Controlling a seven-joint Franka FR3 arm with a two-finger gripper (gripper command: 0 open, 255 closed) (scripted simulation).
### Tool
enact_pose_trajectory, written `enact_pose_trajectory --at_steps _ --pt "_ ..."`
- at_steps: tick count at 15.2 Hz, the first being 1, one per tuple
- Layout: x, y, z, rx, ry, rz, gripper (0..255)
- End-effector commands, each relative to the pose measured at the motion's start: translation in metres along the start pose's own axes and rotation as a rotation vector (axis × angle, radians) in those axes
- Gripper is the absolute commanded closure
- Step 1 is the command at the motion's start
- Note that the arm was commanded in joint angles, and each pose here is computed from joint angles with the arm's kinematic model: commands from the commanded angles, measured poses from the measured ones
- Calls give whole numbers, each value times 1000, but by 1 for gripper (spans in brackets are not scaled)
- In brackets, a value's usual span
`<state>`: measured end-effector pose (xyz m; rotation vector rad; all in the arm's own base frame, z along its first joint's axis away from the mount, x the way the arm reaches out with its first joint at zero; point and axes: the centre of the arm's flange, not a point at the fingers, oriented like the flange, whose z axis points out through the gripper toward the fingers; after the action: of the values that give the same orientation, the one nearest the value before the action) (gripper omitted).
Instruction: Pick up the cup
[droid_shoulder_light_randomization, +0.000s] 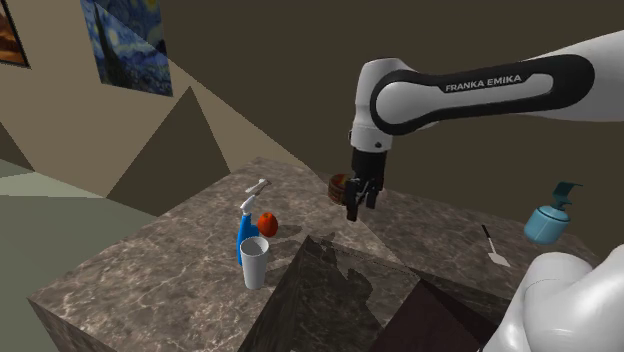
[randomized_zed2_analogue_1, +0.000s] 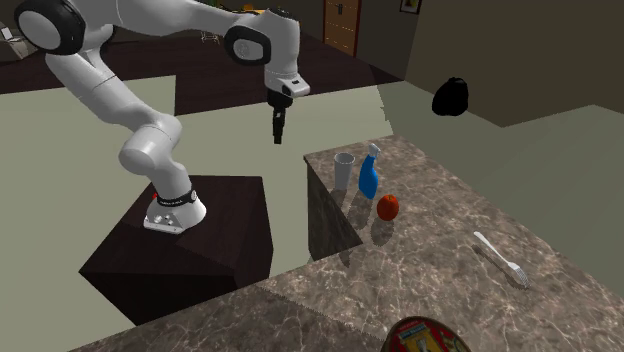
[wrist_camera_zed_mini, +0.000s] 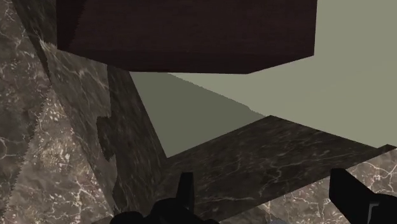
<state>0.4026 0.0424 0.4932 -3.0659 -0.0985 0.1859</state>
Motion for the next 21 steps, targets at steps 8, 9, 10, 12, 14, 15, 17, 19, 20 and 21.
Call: enact_pose_trajectory --at_steps 8,9,10,12,14,15,17,19,20,21 --pt "99 -32 54 6 18 24 0" --pt "110 -35 60 6 19 26 0" --pt "121 -39 65 7 21 29 0" --pt "143 -46 77 8 25 34 0" --pt "165 -52 88 9 28 39 0" --pt "176 -56 94 10 30 42 0" --pt "199 -62 105 11 34 47 0" --pt "221 -69 116 12 37 52 0" --pt "232 -72 122 13 39 55 0" --pt "244 -75 128 14 41 57 0"
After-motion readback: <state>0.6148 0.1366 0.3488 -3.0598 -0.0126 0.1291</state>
